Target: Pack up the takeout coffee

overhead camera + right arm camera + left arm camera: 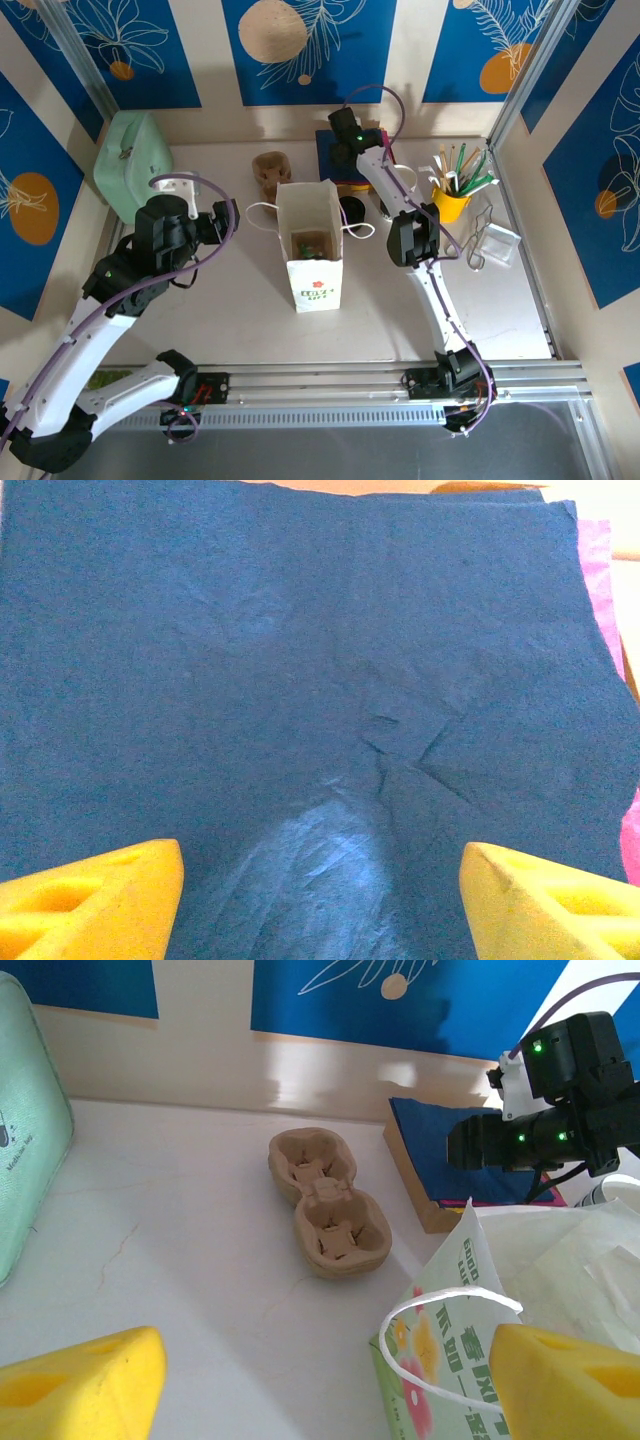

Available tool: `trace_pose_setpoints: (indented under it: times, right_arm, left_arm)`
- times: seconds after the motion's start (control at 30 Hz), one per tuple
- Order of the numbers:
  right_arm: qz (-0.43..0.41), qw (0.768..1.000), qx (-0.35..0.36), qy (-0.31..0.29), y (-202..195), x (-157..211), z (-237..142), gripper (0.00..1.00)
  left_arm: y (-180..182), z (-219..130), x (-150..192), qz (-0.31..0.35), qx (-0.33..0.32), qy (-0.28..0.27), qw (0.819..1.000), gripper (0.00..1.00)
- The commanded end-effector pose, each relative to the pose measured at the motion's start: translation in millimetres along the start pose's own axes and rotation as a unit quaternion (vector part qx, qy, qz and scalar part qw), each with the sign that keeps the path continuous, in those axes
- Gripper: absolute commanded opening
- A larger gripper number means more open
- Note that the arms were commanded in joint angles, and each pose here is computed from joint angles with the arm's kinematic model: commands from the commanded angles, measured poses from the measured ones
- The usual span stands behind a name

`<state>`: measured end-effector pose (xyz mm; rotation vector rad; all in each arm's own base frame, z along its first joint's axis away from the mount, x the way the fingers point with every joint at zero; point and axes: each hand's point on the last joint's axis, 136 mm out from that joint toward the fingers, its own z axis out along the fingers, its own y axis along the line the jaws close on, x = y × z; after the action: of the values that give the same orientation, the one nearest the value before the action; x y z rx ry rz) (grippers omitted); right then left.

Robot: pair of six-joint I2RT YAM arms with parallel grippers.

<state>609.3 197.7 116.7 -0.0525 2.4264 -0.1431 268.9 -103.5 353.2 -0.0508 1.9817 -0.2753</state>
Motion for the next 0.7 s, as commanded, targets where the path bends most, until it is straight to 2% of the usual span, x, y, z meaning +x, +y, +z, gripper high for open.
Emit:
trace_pose_setpoints:
  times: [0.0,0.5,0.67]
  right_arm:
    - [0.021,1.000,-0.006,0.005,2,3,7,0.74]
    - [0.038,0.998,-0.015,0.050,5,33,30,0.74]
    - [0.055,0.996,-0.020,0.074,3,46,37,0.70]
  left_arm:
    - [2,-4,-1,-0.007,0.002,-0.001,1.000,0.83]
    - [0,-3,1,-0.007,0.011,-0.002,1.000,0.83]
    - [-2,-5,0,-0.003,0.017,-0.004,1.000,0.83]
